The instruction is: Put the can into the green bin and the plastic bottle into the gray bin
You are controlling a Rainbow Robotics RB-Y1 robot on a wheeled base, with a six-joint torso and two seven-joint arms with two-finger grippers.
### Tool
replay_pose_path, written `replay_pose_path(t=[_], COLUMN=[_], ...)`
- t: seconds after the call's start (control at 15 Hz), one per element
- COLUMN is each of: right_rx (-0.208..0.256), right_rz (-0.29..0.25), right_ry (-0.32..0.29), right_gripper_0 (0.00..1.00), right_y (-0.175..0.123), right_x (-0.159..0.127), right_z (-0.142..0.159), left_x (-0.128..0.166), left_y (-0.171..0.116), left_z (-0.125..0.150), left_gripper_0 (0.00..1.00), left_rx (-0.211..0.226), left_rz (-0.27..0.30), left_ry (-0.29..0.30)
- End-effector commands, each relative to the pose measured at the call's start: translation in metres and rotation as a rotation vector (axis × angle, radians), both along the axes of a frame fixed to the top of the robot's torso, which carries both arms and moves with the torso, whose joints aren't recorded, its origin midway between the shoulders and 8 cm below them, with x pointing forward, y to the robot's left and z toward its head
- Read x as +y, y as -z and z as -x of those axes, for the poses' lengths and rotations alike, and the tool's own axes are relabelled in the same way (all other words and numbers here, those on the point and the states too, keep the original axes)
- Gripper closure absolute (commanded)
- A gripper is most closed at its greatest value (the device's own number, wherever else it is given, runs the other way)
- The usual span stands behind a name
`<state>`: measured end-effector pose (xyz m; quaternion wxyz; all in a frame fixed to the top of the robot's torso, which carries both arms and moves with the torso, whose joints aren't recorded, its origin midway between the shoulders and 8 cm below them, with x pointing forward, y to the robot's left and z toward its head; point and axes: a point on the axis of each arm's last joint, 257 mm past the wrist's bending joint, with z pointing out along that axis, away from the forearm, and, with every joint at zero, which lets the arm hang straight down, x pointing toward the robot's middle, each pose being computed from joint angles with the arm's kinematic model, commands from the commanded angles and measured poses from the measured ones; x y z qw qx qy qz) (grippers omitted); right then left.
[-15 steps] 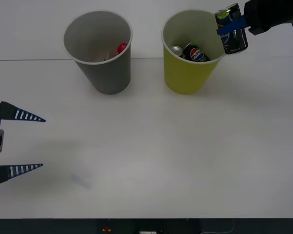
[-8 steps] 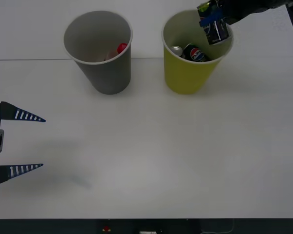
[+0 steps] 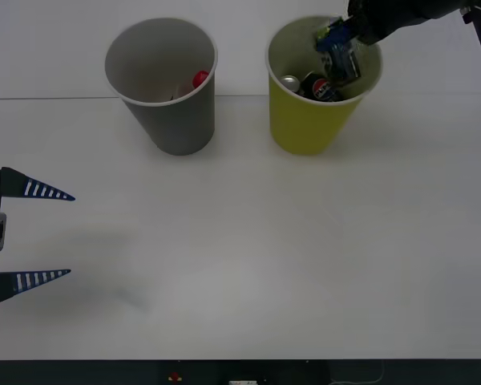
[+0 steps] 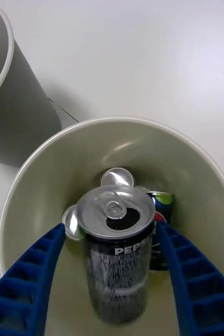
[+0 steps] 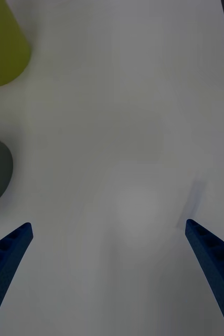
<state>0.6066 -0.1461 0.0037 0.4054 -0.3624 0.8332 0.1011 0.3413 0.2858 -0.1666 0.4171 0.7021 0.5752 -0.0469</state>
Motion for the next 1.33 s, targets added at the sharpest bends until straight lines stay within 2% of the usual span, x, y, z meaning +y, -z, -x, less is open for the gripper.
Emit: replay_pose_path(t=[0.07, 0.53, 0.73, 0.93, 1.0, 1.13, 1.33], right_rx=[-0.009, -0.042, -0.072, -0.110, -0.137, -0.159, -0.173], right_rz=[0.003, -0.069, -0.068, -0.052, -0.021, 0.002, 0.047], right_ry=[-0.033, -0.168, -0.247, -0.332, -0.372, -0.447, -0.518], right_gripper_0=[0.00, 0.00, 0.00, 0.00, 0.00, 0.00, 0.00], right_y=[-0.004, -0.026, -0.019, -0.005, 0.003, 0.020, 0.049], right_x=[-0.001, -0.006, -0.014, -0.018, -0.020, -0.025, -0.036], right_z=[0.004, 0.040, 0.085, 0.136, 0.152, 0.181, 0.224], left_x=[0.000, 0.000, 0.000, 0.000, 0.000, 0.000, 0.000], left_y=[0.000, 0.000, 0.000, 0.000, 0.000, 0.000, 0.000], left_z=[0.000, 0.000, 0.000, 0.000, 0.000, 0.000, 0.000], left_gripper_0=[0.00, 0.00, 0.00, 0.00, 0.00, 0.00, 0.00], left_rx=[0.000, 0.000, 0.000, 0.000, 0.000, 0.000, 0.000], left_rz=[0.000, 0.000, 0.000, 0.000, 0.000, 0.000, 0.000], left_ry=[0.000, 0.000, 0.000, 0.000, 0.000, 0.000, 0.000])
